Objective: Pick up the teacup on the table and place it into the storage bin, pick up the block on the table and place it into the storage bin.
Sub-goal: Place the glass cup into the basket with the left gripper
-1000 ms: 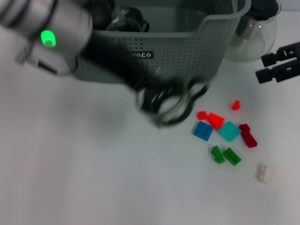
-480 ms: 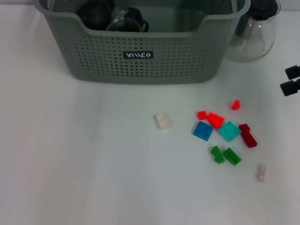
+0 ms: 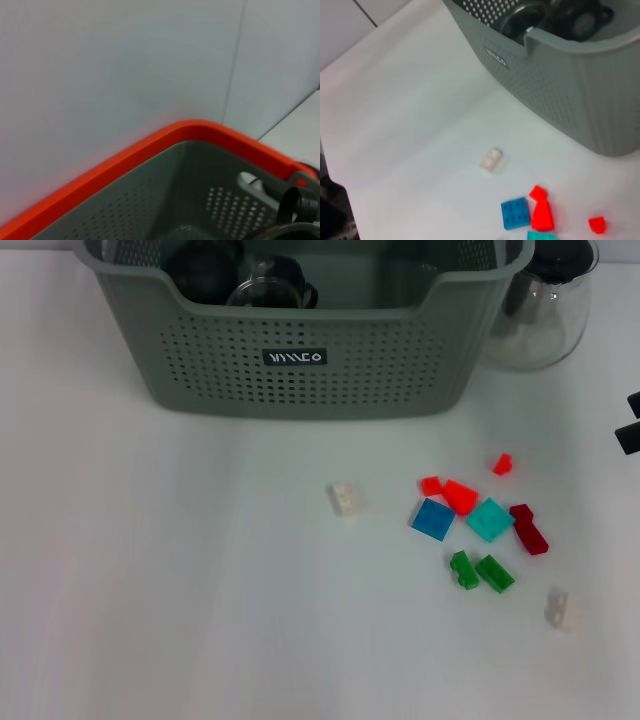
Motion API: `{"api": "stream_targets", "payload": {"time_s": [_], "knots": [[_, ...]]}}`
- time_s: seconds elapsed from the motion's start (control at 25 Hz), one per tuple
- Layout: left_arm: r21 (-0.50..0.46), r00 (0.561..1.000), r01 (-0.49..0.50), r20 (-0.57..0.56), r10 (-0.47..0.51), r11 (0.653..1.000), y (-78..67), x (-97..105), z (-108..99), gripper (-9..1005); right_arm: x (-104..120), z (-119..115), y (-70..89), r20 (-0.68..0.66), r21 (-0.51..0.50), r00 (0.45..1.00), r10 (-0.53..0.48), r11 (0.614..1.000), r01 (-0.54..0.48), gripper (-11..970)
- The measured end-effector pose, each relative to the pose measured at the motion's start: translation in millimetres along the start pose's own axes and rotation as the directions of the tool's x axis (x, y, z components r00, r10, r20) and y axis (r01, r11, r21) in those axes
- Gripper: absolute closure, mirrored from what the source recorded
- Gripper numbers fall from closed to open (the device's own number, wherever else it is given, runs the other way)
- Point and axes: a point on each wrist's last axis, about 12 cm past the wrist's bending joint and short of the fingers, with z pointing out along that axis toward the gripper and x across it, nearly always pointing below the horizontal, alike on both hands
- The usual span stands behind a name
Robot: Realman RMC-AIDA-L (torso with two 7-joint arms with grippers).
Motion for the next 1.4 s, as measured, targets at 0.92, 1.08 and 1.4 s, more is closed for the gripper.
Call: {"api": "stream_targets", "payload": {"time_s": [0.92, 1.08, 1.4], "knots": [[-0.127, 0.995, -0.075, -0.07, 0.066, 0.989, -15.6, 34.3, 47.9, 952, -5.5, 17.2, 0.4, -0.035, 0.006, 0.999, -0.025, 1.0, 0.026, 118], [-0.141, 0.993, -0.1, -0.078, 0.089, 0.985, -19.4, 39.4, 54.4, 952, -5.6, 17.6, 0.4, -0.035, 0.006, 0.999, -0.025, 1.0, 0.026, 118], [-0.146, 0.993, -0.095, -0.084, 0.083, 0.985, -18.0, 45.3, 57.4, 952, -5.7, 18.2, 0.4, -0.033, 0.007, 0.999, -0.025, 1.0, 0.026, 118]]}}
